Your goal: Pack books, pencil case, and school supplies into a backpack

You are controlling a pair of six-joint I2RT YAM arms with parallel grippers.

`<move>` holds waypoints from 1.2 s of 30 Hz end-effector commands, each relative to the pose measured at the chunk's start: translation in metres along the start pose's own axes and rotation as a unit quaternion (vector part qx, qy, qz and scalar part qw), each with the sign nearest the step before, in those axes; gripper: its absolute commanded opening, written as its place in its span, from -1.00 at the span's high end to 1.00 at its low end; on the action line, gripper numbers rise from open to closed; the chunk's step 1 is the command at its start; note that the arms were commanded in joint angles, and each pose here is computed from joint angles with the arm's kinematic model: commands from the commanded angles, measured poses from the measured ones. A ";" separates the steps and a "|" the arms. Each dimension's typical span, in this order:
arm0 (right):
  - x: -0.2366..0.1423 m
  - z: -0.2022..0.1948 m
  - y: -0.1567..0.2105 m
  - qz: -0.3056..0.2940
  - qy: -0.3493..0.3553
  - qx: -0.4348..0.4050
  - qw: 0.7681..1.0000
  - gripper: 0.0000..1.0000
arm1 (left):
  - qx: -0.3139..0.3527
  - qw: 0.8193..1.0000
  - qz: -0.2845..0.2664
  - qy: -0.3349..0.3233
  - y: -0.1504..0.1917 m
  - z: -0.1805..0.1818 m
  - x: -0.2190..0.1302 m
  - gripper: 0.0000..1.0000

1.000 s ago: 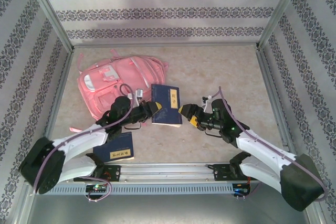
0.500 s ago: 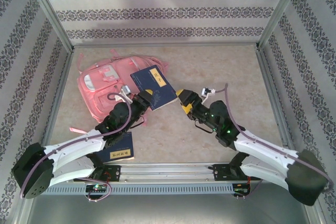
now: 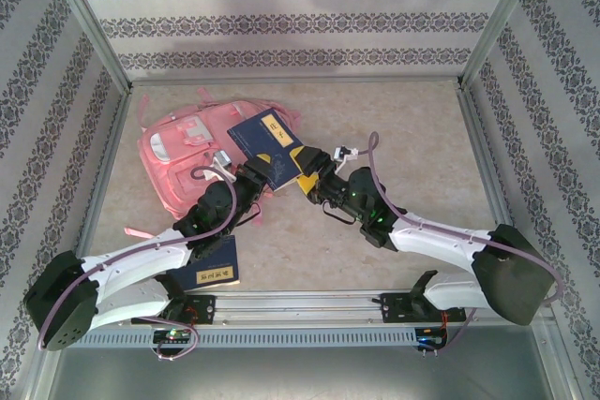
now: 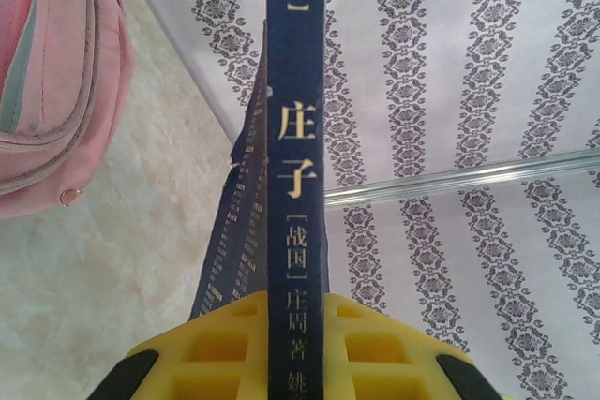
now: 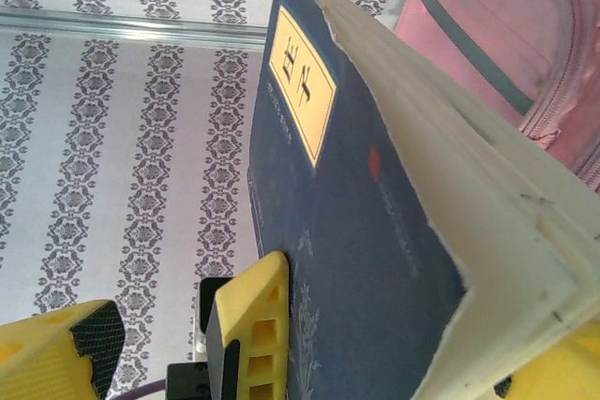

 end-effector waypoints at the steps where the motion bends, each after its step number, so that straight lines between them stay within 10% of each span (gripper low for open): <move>1: -0.005 0.010 0.002 -0.007 -0.024 -0.017 1.000 -0.93 | -0.019 0.998 -0.030 0.059 -0.015 -0.036 -0.006 1.00; 20: 0.008 0.027 0.006 0.014 -0.064 -0.031 0.997 -0.85 | -0.019 0.997 -0.021 0.073 -0.017 -0.047 -0.005 1.00; 32: 0.021 0.043 0.004 -0.012 -0.091 -0.035 0.995 0.77 | -0.023 0.999 -0.009 0.045 -0.012 -0.036 -0.005 0.99; 36: 0.010 0.035 -0.002 -0.048 -0.060 -0.048 0.996 1.00 | -0.003 1.000 -0.004 0.014 -0.012 -0.029 -0.008 0.49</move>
Point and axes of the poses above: each hand's point on the last joint's axis, 136 mm out from that joint toward the fingers, its own x axis out along the fingers, its own z axis along the line the jaws close on, y = z × x, the point moved 9 cm from there along -x, back along the fingers, and after that the axes turned 13 degrees about x, right-handed, at the moved point
